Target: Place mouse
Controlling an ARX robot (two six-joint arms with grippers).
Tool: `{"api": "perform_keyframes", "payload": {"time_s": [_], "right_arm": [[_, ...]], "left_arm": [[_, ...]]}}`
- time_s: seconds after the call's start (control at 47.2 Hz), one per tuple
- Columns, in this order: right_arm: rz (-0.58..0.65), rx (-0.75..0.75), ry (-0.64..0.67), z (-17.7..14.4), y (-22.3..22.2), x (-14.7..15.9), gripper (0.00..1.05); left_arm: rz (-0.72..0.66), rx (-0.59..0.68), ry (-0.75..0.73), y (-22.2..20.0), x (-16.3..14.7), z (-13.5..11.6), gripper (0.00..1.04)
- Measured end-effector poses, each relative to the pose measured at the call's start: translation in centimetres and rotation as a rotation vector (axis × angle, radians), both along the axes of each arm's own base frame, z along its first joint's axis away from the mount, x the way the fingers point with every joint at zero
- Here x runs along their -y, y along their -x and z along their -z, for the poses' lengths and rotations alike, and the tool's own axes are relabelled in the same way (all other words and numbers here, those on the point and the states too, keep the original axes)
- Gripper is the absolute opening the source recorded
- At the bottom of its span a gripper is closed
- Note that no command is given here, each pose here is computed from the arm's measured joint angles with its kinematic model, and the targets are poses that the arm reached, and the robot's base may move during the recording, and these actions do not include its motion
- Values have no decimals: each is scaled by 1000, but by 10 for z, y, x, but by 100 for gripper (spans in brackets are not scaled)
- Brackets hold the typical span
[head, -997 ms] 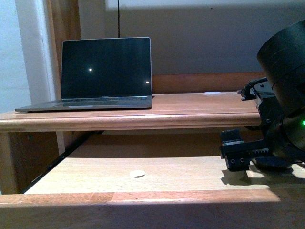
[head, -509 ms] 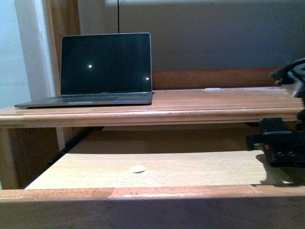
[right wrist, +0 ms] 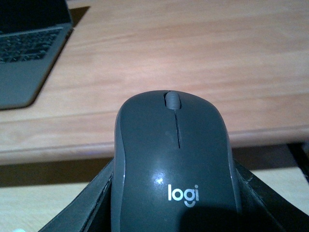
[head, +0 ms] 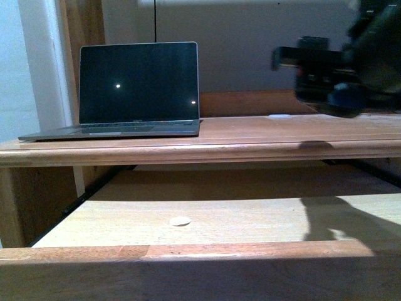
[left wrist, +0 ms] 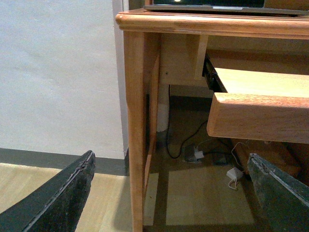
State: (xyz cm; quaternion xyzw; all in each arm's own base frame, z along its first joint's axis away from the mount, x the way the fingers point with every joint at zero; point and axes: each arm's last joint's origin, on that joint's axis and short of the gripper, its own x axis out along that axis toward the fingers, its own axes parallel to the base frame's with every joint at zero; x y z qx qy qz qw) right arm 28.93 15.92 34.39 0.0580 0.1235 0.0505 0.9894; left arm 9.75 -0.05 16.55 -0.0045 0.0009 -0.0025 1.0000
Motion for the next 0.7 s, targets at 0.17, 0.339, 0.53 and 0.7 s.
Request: {"api": "perform_keyframes", "payload": {"time_s": [0.17, 0.339, 0.53, 0.7], "right_arm": [[-10, -20, 22, -2, -35, -41, 55], [-3, -46, 39, 2, -67, -69, 55], [57, -46, 73, 5, -99, -86, 55], [87, -67, 98, 20, -119, -89, 55]], "left_arm": [[0, 0, 0, 0, 0, 0, 97], [0, 0, 0, 0, 0, 0, 97], [0, 0, 0, 0, 0, 0, 97], [0, 0, 0, 0, 0, 0, 97]]}}
